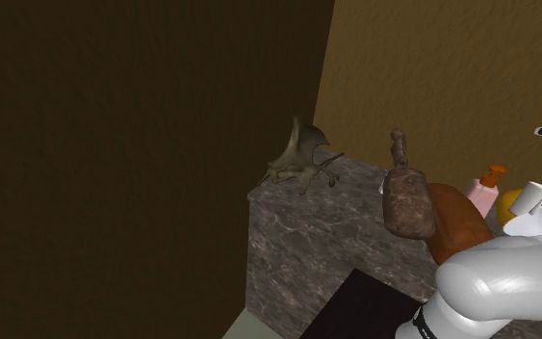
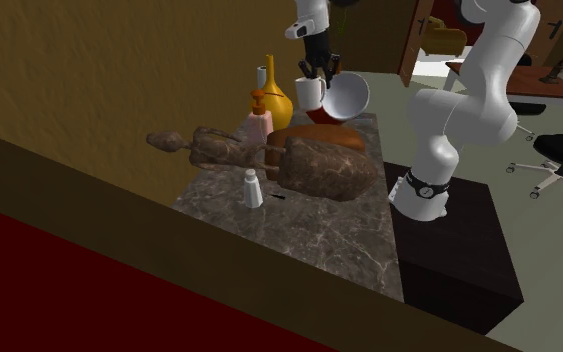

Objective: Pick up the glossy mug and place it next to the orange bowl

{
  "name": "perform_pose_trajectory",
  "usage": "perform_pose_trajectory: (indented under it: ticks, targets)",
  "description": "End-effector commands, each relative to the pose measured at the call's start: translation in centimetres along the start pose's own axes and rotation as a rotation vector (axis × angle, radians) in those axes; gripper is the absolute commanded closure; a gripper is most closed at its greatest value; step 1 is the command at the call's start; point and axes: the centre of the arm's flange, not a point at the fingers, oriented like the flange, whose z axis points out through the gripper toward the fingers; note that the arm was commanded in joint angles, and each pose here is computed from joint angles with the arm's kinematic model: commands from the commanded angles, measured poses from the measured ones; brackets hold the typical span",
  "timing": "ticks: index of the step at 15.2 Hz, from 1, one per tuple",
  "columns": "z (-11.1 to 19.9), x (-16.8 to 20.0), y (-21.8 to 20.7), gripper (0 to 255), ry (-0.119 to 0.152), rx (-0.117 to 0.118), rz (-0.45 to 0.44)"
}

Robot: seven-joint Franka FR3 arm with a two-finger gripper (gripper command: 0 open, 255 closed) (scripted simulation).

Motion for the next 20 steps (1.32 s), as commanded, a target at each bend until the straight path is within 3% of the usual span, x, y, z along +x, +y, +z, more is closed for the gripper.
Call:
perform_pose_trajectory:
  ticks: [1, 20]
  targets:
    - [0.9, 0.1, 0.2, 255, 0.000, -0.001, 0.000]
    - [10.7, 1.2, 2.3, 255, 0.000, -0.001, 0.000]
